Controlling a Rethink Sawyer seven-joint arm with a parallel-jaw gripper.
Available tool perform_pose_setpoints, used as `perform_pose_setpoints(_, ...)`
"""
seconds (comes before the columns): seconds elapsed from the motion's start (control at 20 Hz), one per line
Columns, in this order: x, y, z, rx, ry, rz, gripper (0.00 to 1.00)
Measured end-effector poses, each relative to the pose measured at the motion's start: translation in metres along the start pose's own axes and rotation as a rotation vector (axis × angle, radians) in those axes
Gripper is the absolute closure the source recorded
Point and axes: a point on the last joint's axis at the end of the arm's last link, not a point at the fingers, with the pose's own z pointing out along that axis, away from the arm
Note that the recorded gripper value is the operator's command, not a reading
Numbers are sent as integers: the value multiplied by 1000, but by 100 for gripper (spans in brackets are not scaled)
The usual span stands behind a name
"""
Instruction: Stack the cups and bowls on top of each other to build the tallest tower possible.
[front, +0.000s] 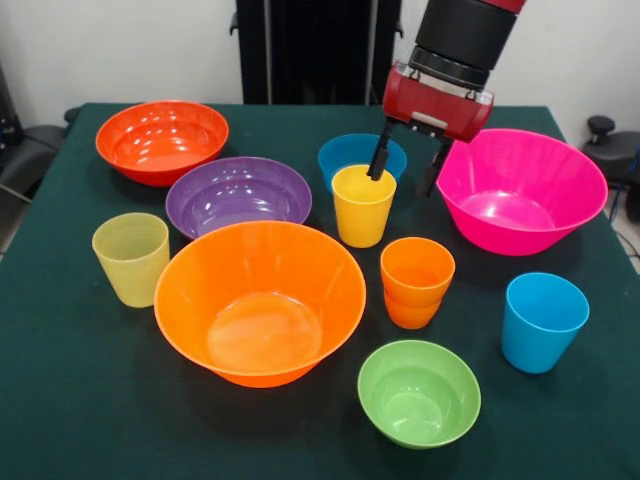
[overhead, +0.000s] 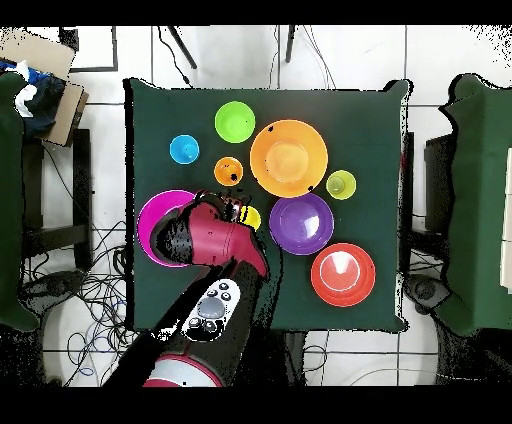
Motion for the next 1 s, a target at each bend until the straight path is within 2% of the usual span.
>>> perform_pose_setpoints(0.5,-1,-5,4,5,5,7,0)
perform_pose_setpoints(0.75,-3,-16,11,14,7,22,0)
perform_pose_setpoints(1.0,-5,-27,23,24,-10,35,0)
